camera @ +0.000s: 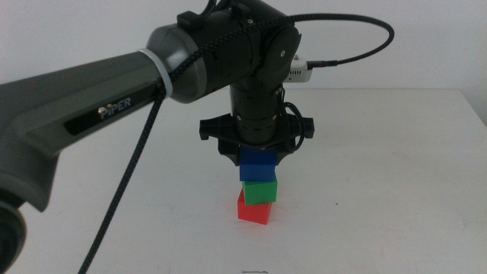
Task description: Stack red cubes first, then green, then blue cubes in a specific spot.
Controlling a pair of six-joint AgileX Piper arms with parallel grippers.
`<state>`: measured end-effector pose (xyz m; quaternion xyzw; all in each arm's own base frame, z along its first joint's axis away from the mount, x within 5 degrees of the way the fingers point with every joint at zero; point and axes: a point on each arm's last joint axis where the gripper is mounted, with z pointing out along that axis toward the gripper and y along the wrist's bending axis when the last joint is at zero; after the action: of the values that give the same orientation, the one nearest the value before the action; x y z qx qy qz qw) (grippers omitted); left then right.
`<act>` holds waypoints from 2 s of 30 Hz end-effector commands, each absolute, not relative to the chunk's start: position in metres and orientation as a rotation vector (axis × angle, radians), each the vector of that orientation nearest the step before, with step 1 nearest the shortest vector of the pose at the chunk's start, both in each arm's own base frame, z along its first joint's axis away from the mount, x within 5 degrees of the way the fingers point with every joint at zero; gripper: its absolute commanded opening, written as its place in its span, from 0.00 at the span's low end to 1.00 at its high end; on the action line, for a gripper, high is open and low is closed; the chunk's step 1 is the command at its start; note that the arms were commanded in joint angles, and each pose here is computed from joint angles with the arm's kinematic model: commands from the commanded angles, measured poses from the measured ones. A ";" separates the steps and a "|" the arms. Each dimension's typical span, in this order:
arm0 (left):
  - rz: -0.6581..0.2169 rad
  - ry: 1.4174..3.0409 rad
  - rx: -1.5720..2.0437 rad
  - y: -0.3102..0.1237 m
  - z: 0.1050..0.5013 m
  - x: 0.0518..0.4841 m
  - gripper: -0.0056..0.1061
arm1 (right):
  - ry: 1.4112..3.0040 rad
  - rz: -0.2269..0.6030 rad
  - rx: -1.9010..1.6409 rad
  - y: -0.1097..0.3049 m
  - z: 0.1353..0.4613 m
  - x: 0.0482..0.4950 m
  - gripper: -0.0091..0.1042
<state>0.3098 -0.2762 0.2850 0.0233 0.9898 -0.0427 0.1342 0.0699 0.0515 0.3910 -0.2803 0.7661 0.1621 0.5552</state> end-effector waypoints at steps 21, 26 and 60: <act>-0.266 2.675 0.151 -0.252 0.366 0.286 0.89 | 1.724 0.385 -0.633 0.052 0.404 0.072 0.79; -0.242 2.577 0.136 -0.220 0.411 0.261 0.89 | 1.724 0.385 -0.633 0.052 0.404 0.072 0.79; 0.104 2.159 0.049 -0.007 0.484 0.176 0.89 | 1.724 0.385 -0.633 0.052 0.404 0.072 0.79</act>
<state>0.1811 -0.0087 0.4697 0.0217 0.9061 0.0400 0.4206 0.0699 0.0515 0.3910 -0.2803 0.7661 0.1621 0.5552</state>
